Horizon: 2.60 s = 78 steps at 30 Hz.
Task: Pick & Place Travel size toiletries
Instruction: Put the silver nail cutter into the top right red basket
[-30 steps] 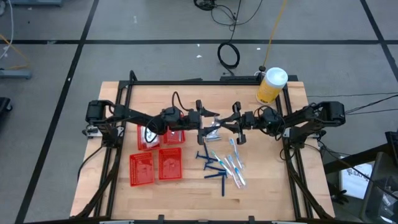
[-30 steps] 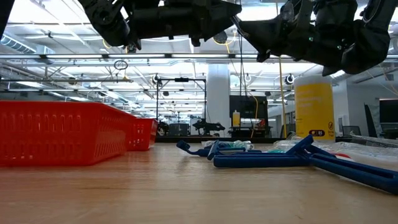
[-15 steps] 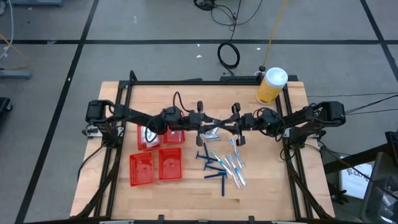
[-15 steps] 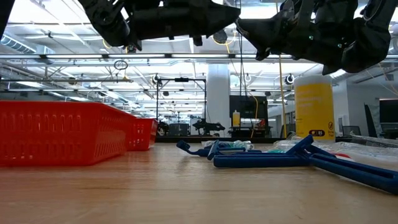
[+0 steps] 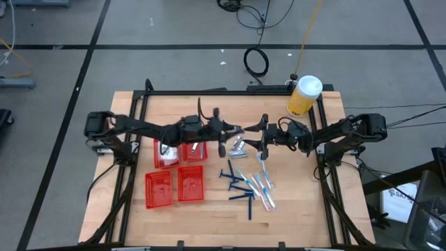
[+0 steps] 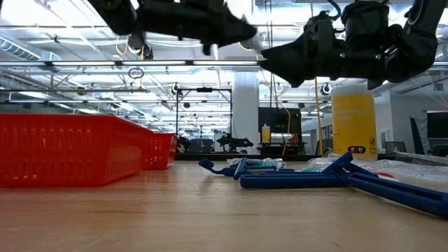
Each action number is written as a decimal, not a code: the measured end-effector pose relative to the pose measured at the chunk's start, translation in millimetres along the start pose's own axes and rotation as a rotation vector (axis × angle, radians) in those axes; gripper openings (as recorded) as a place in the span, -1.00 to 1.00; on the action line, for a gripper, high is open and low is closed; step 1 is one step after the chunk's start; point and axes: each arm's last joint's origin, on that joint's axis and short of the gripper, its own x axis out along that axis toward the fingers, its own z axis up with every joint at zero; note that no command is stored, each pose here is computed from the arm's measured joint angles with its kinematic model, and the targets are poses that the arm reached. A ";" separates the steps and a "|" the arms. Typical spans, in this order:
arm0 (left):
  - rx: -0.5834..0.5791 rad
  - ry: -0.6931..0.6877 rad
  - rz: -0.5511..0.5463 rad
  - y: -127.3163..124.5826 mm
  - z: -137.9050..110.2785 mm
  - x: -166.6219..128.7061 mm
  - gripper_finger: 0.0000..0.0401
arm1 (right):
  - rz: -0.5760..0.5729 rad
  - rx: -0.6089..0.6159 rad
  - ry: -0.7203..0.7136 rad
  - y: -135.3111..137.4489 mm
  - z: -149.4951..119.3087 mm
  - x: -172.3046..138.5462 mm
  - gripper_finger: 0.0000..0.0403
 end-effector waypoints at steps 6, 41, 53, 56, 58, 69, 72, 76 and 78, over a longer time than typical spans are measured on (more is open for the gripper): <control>-0.201 0.471 0.237 15.3 -1.6 -51.1 -0.86 | -0.020 0.019 0.028 -4.7 -2.7 -0.7 0.20; -0.525 1.061 0.371 15.9 -68.2 -85.2 0.23 | -0.042 0.042 0.270 -10.9 -17.1 7.8 0.08; -0.362 0.885 0.252 24.1 -43.6 -65.9 0.47 | 0.062 -0.009 0.774 21.2 -34.2 17.7 0.01; -0.323 0.763 0.219 27.4 -34.8 -57.4 0.48 | 0.031 -0.053 0.818 25.1 -42.3 17.3 -0.02; -0.301 0.691 0.205 29.4 -28.0 -54.0 0.48 | 0.033 -0.059 0.838 25.6 -49.3 18.3 -0.04; -0.271 0.459 0.180 35.3 7.6 -60.1 0.48 | 0.041 -0.042 0.913 22.0 -81.4 21.3 -0.12; -0.270 0.458 0.180 35.3 7.7 -60.0 0.48 | 0.090 -0.016 0.880 23.3 -84.7 24.8 -0.17; -0.272 0.487 0.182 34.9 3.0 -58.8 0.48 | 0.120 -0.008 0.864 24.4 -87.0 26.5 -0.29; -0.280 0.492 0.184 34.8 2.5 -59.1 0.48 | 0.125 -0.013 0.869 24.3 -87.2 26.1 -0.38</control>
